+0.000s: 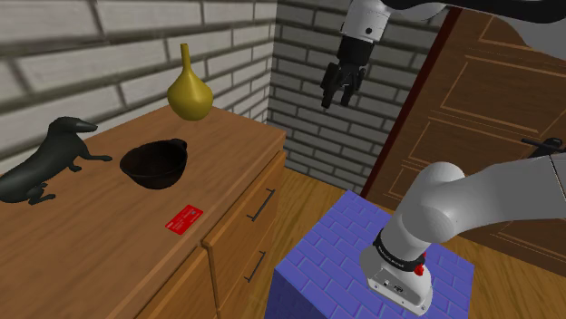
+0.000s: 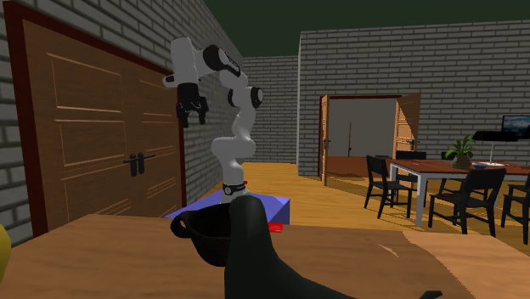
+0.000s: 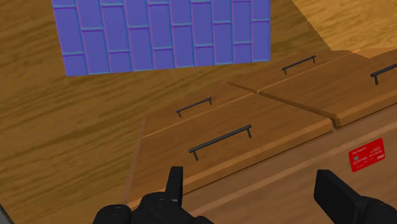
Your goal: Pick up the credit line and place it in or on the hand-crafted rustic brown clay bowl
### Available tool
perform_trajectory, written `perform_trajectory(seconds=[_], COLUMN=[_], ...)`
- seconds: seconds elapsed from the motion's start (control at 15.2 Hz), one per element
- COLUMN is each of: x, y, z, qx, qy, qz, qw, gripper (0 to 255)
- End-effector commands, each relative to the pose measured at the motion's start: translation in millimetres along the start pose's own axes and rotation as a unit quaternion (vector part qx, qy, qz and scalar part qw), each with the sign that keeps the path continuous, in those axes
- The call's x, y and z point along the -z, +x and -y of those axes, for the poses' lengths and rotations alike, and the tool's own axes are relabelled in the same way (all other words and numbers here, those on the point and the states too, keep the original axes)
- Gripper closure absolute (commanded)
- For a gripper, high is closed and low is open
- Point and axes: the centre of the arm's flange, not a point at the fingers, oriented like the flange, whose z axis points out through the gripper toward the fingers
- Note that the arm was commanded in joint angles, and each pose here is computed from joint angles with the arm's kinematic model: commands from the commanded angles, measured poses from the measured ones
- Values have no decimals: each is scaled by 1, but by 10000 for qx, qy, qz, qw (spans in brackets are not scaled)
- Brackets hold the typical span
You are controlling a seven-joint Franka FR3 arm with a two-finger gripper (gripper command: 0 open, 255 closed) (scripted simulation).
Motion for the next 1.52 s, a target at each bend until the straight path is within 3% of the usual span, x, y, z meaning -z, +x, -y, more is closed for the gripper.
perform_trajectory(seconds=[0.0, 0.33, 0.73, 1.06, 1.45], x=[0, -45, -97, -140, -191], y=[0, 9, 25, 41, 65], z=[0, 43, 94, 137, 187], qx=[0, -619, -1357, -1965, -2682], qy=[0, 178, 390, 565, 771], qz=[0, 250, 547, 793, 1082], qw=[10000, 9976, 9885, 9757, 9542], gripper=[0, 0, 0, 0, 0])
